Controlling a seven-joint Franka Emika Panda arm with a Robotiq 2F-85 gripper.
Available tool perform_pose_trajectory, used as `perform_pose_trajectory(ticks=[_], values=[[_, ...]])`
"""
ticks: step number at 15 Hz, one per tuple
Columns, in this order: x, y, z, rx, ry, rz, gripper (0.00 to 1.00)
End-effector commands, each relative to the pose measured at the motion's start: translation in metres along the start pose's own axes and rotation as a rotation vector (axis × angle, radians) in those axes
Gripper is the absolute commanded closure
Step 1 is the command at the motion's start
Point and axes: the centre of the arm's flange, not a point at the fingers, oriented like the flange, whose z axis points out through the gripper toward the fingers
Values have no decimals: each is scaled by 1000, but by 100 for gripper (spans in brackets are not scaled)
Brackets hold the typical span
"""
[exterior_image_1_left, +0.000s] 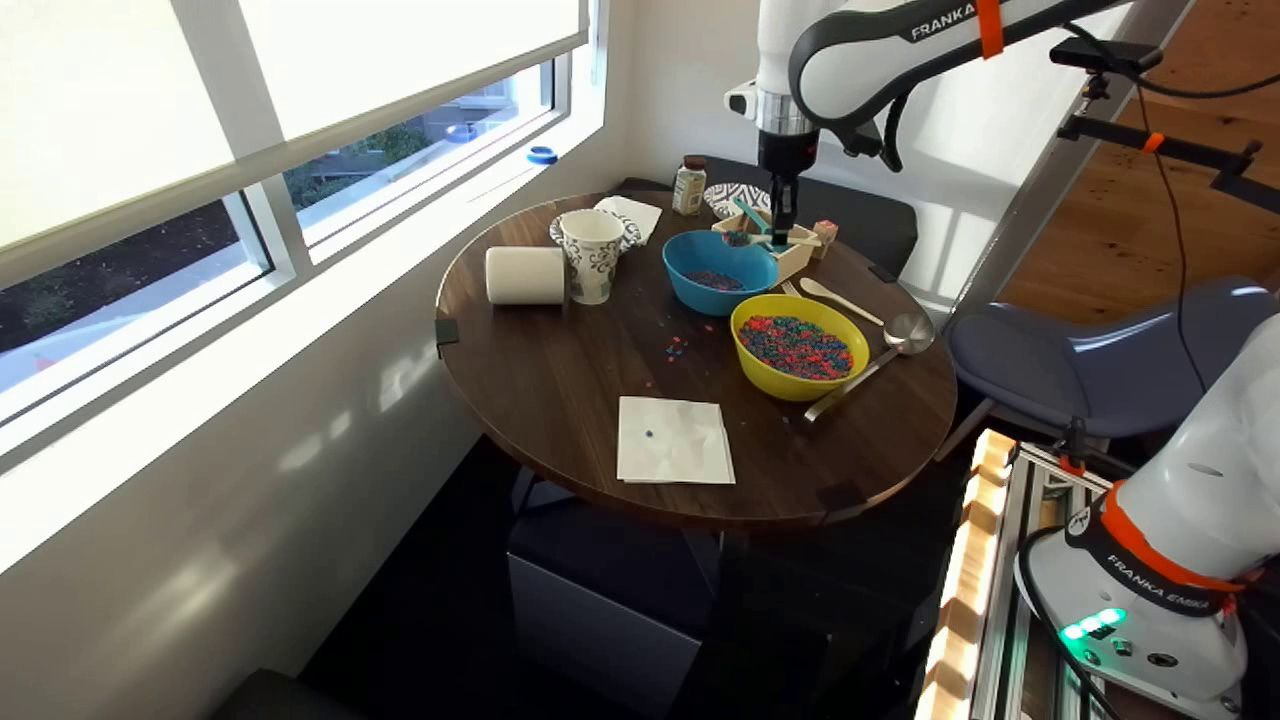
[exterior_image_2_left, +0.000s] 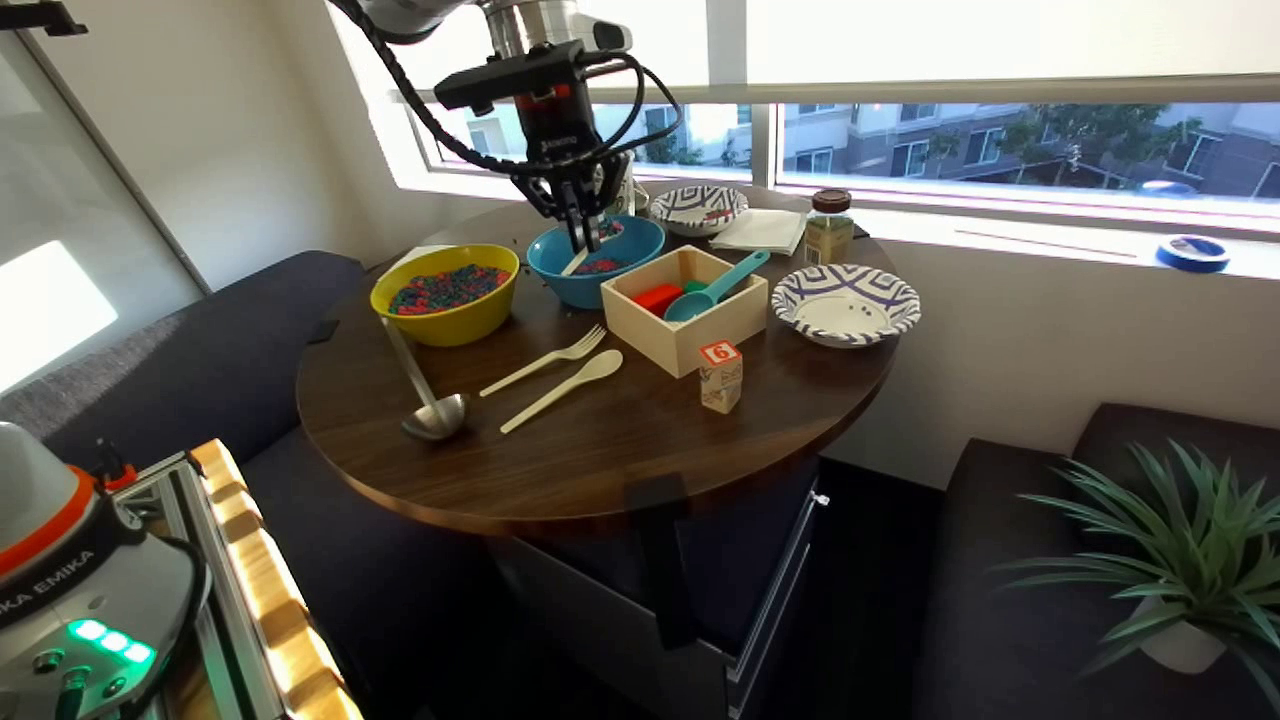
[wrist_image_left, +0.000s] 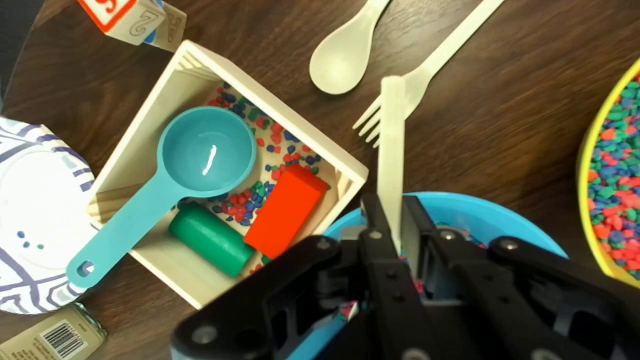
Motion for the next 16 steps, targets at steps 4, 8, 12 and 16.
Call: perform_pose_trajectory(ticks=[4, 8, 12, 16], values=[[28, -47, -4, -167, -94, -113, 97], [38, -80, -12, -322, -128, -229, 97], [36, -97, -11, -521, -184, -327, 97], [27, -113, -5, -695, -242, -401, 97]])
